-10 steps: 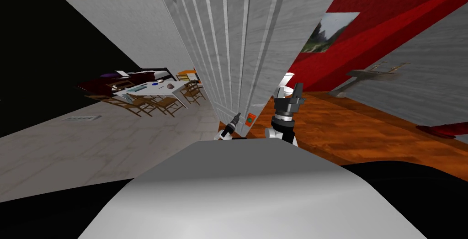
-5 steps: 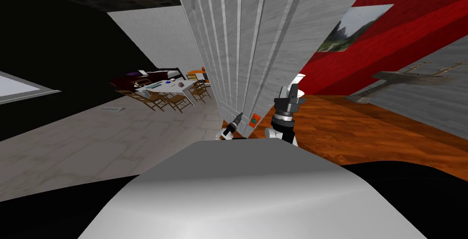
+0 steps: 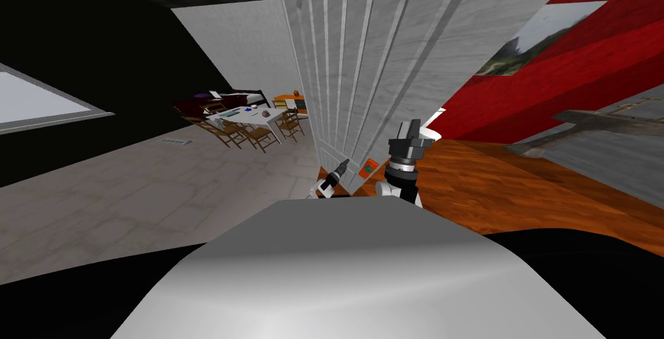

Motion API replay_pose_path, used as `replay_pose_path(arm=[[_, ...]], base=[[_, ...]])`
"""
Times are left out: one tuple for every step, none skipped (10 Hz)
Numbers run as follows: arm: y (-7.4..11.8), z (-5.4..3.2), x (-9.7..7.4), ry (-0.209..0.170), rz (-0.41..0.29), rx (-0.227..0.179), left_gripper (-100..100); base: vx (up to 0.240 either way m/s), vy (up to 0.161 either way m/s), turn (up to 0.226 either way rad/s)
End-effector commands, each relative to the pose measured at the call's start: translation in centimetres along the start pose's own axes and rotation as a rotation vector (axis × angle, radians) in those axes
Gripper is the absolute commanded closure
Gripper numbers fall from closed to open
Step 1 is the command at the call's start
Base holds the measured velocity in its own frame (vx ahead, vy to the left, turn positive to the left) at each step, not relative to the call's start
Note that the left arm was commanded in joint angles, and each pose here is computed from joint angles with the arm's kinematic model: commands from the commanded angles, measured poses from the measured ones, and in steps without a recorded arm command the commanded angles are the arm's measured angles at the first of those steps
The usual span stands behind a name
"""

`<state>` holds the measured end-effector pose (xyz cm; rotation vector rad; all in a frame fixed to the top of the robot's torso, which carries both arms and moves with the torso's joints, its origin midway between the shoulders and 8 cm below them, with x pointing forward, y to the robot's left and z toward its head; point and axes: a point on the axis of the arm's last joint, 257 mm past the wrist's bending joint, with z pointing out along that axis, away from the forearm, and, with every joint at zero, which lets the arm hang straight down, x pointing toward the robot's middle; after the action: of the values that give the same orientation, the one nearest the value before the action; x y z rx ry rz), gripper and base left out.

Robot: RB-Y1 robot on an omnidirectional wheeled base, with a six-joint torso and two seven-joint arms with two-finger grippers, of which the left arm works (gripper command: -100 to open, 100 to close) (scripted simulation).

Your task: Push the door open

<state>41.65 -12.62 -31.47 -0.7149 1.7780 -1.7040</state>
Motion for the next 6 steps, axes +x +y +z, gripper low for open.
replay_pose_path(arm=[[-0.7, 0.56, 0.9, 0.018, -0.012, 0.007, -100], [-1.0, 0.87, 1.3, 0.026, -0.017, 0.011, -100], [-1.2, 1.18, 1.7, 0.034, -0.022, 0.015, -100], [-1.4, 1.42, 2.1, 0.039, -0.026, 0.018, -100], [-1.7, 1.65, 2.4, 0.045, -0.03, 0.022, -100], [-1.8, 1.8, 2.6, 0.049, -0.033, 0.024, -100]], base=[[-0.187, 0.008, 0.079], [-0.166, -0.001, 0.054], [-0.187, -0.017, 0.047], [-0.206, -0.032, 0.027], [-0.166, -0.022, 0.059], [-0.204, -0.055, 0.011]])
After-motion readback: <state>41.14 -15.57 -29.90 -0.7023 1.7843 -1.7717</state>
